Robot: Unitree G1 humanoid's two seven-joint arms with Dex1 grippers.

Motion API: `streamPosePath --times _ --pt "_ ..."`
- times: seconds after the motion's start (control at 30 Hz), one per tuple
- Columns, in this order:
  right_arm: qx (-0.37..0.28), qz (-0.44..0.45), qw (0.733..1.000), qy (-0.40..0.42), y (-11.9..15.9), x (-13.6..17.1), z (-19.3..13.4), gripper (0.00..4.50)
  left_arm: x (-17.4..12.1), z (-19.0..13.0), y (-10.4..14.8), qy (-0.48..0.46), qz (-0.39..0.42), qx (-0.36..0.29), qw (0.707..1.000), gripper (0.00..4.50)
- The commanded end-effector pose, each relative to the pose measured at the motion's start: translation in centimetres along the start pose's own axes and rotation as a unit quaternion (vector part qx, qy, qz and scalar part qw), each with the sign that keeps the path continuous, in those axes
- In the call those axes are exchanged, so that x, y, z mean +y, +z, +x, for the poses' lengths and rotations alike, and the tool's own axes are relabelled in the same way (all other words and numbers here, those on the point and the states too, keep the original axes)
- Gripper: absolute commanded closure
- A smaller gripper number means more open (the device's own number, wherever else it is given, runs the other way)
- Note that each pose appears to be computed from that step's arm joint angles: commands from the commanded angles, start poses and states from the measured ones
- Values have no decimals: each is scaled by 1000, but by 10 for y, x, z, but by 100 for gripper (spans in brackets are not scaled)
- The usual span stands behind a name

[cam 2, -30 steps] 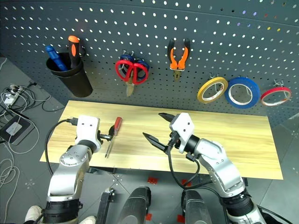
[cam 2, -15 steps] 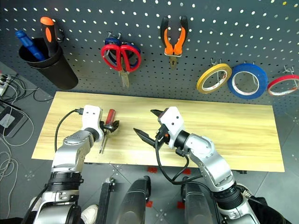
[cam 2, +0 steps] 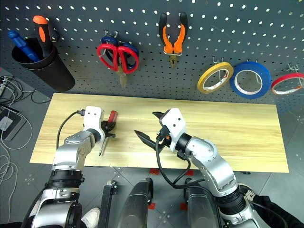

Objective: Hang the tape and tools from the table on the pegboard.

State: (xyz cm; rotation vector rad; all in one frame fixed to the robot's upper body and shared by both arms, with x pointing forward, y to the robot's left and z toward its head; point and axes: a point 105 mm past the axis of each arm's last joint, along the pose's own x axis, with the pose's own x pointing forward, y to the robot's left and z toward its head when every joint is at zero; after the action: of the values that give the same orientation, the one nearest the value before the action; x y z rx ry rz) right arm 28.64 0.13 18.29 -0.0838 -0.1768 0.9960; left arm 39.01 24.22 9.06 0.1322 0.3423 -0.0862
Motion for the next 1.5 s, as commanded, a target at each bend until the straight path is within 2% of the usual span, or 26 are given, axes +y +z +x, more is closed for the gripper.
streamPosePath --times 0.03,0.37,0.53,0.63,0.73,0.9,1.17,1.37,1.5 --pt "-27 -8 1000 10 13 2 0 0 4 -3 0 7 8 -1 1000 358" --pt "-46 0 999 24 21 -5 -17 0 -19 -35 12 28 71 -51 996 358" --pt "-66 12 998 18 36 -11 -35 0 -42 -71 33 69 145 -123 979 358" --pt "-98 11 995 7 53 -15 -38 0 -53 -96 65 100 184 -199 957 358" --pt "-126 9 992 -8 67 -20 -37 0 -55 -110 88 127 202 -247 939 358" --pt "-194 4 980 -48 106 -34 -26 0 -36 -140 160 213 230 -364 877 358" --pt "-235 -5 971 -52 130 -37 -14 0 -12 -158 262 262 232 -482 803 358" --pt "-253 -6 966 -59 139 -35 -11 0 -4 -153 300 268 218 -522 780 358" --pt "-253 -8 965 -63 139 -35 -10 0 0 -128 294 259 188 -509 799 358"
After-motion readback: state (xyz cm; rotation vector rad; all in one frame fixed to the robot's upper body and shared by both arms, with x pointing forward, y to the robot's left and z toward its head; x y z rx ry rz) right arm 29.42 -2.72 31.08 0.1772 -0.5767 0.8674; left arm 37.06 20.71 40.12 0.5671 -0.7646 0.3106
